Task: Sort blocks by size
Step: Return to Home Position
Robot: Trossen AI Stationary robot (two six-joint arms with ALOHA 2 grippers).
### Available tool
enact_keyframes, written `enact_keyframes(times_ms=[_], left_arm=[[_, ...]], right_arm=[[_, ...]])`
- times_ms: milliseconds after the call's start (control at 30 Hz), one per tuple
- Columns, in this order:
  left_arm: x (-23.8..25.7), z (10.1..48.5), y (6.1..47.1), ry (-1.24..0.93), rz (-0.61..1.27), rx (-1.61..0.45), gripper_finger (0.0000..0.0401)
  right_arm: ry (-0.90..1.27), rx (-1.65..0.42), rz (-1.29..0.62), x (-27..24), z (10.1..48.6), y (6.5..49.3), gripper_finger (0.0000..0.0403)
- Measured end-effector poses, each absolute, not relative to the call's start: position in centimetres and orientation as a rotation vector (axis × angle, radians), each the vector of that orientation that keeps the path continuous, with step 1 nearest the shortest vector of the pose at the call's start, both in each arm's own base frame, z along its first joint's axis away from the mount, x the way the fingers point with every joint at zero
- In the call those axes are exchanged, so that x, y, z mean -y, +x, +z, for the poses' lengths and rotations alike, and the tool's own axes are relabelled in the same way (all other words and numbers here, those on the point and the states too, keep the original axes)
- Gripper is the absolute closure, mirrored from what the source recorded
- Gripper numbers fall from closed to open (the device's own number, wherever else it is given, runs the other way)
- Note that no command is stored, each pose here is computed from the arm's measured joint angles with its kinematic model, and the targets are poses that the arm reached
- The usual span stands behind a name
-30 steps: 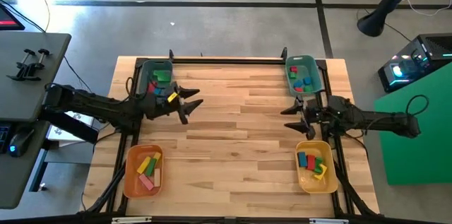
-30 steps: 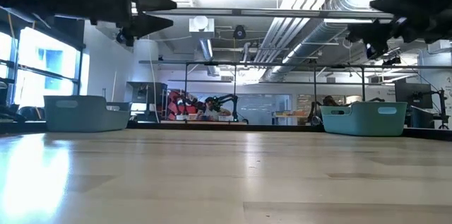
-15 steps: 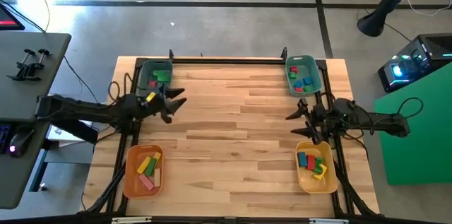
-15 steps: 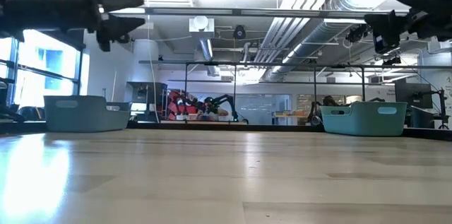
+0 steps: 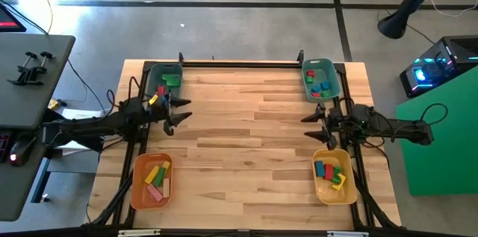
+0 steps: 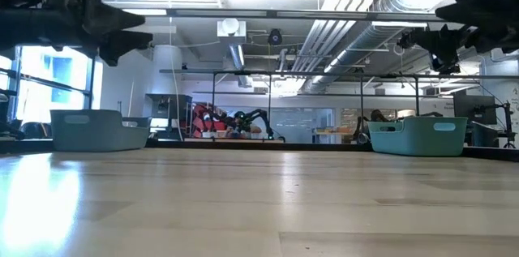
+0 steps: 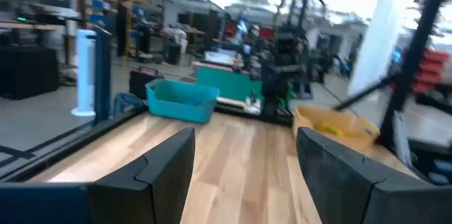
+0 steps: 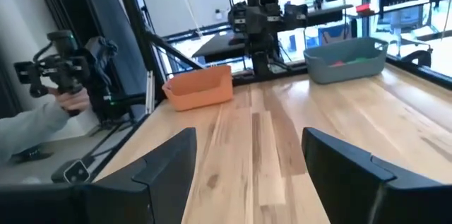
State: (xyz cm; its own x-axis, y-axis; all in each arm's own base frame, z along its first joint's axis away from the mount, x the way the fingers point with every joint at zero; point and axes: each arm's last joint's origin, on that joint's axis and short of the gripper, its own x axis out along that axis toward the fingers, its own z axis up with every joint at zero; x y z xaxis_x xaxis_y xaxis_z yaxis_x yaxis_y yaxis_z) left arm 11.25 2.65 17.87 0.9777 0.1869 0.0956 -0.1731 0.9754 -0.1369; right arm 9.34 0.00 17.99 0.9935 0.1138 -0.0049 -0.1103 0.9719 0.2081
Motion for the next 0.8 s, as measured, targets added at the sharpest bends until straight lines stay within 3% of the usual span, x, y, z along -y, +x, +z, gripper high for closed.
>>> enact_keyframes(times_ms=[300,633,800], left_arm=[[-2.2,17.4,9.8,-0.125,0.142,0.012,0.0169],[-2.1,19.4,8.4,-0.099,0.220,-0.035,0.0169],[-2.1,19.3,8.4,-0.103,0.223,-0.047,0.0169]], right_arm=[[0.203,-0.046,0.108,0.0,17.7,9.3,0.0149],[0.167,0.091,0.115,-0.2,20.0,8.9,0.0149],[0.139,0.081,-0.017,-0.2,19.0,9.2,0.0149]])
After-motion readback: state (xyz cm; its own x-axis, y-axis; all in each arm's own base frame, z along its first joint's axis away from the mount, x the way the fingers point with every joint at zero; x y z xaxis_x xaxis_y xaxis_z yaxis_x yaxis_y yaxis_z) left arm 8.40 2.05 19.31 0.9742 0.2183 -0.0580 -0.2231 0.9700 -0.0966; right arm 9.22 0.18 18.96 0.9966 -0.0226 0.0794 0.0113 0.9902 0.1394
